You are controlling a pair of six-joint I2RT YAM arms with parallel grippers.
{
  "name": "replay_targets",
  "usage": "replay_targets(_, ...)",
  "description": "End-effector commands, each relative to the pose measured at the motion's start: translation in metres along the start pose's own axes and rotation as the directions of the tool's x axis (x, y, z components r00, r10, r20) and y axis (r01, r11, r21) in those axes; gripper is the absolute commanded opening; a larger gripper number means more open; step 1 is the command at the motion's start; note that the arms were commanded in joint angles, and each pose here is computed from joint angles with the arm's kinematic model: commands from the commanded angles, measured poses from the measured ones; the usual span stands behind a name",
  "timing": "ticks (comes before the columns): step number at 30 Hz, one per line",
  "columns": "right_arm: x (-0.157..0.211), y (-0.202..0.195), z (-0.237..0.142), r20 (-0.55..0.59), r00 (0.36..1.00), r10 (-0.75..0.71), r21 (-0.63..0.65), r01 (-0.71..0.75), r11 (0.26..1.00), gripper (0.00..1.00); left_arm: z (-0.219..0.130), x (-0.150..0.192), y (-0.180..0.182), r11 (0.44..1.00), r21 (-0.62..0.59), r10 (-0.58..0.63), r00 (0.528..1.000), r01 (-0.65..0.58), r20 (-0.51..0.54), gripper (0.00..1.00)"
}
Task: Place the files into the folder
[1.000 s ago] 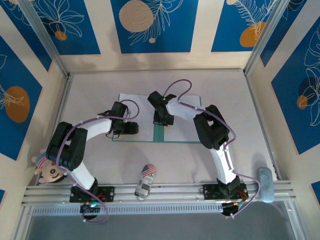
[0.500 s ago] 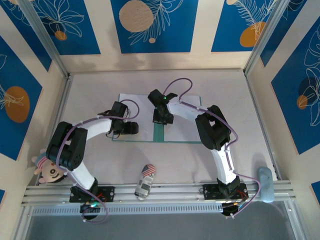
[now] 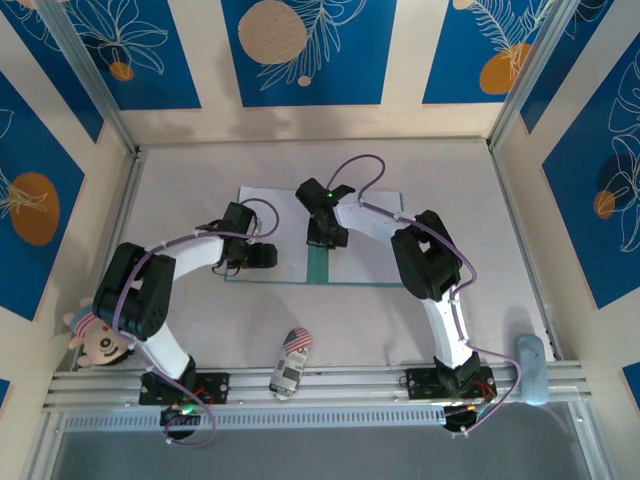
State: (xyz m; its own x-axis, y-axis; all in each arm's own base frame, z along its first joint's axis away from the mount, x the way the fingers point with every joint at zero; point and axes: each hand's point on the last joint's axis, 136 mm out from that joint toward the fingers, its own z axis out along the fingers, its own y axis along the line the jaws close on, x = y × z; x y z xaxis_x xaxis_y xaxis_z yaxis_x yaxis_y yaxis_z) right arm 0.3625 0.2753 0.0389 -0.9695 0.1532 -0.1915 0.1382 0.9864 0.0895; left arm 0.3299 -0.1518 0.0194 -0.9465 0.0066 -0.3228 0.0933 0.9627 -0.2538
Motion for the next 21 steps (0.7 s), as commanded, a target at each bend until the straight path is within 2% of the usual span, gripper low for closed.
replay_targets(1,0.002,-0.037,0.000,-0.015,1.000,-0.002,0.140,0.004,0.990,0.08,0.023,0.068,0.031,0.995,-0.086,-0.069,0.968,0.049,-0.242,0.77)
replay_targets(21,0.020,-0.049,0.028,-0.085,0.995,0.046,0.184,-0.030,0.983,0.08,0.024,0.069,0.031,0.995,-0.086,-0.069,0.966,0.049,-0.248,0.77)
